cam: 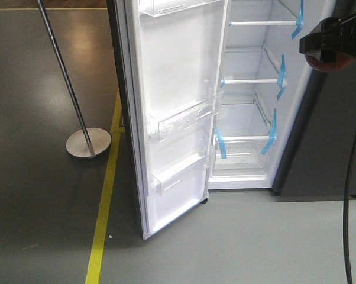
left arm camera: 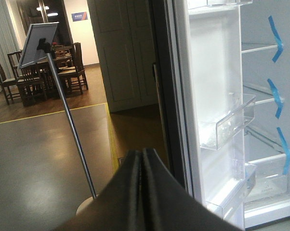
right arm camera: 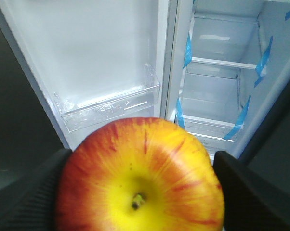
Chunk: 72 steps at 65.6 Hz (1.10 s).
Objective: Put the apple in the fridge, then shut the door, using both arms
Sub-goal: 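Drive closer to the open fridge door, apple in right gripper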
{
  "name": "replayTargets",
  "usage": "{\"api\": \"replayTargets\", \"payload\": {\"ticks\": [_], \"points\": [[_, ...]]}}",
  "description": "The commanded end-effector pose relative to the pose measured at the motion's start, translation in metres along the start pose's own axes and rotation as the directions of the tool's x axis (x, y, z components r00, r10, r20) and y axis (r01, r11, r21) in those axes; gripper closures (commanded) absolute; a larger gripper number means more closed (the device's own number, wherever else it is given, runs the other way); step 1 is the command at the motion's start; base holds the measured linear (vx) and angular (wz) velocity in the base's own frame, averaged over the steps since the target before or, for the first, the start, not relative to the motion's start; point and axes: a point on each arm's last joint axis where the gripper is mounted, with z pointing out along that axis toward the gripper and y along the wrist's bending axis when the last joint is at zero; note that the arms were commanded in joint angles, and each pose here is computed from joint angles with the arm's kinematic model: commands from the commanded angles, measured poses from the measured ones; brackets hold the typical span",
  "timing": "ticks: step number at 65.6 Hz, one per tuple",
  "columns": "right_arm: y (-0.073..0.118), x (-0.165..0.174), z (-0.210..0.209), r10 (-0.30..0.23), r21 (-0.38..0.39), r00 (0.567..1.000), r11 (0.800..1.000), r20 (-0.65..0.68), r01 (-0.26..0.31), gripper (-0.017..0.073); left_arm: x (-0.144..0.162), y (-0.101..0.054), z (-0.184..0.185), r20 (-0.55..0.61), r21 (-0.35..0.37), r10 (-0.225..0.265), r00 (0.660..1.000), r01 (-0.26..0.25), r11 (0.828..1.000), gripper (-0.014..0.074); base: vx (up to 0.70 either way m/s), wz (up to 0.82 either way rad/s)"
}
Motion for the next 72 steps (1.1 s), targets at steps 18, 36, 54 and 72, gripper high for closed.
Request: {"api": "replayTargets", "payload": {"ticks": [18, 36, 54, 72], "points": [[0.0015, -0.0193, -0.021, -0.008, 0.021, 0.99, 1.0, 0.139, 0.005, 0.0458, -0.0136, 0.0003, -0.0023, 0.105, 0.001, -0.018, 0.994, 0.018, 1.0, 0.0601, 0.1, 0.03], [0.0015, -0.0193, -0.021, -0.008, 0.021, 0.99, 1.0, 0.139, 0.005, 0.0458, -0.0136, 0.0003, -0.0023, 0.105, 0.001, -0.018, 0.994, 0.018, 1.0, 0.0601, 0.1, 0.04], [0.0015, -0.0193, -0.021, -0.008, 0.021, 0.99, 1.0, 0.139, 0.005, 0.0458, -0.0136, 0.0003, -0.0023, 0.105, 0.001, -0.018, 0.994, 0.018, 1.0, 0.0601, 0.09, 0.02], [0.0015, -0.0193, -0.021, -0.008, 0.021, 0.99, 1.0, 0.139, 0.005, 0.0458, -0.0136, 0.0003, -0.0023, 0.105, 0.001, -0.018, 0.994, 0.018, 1.0, 0.0601, 0.09, 0.01]]}}
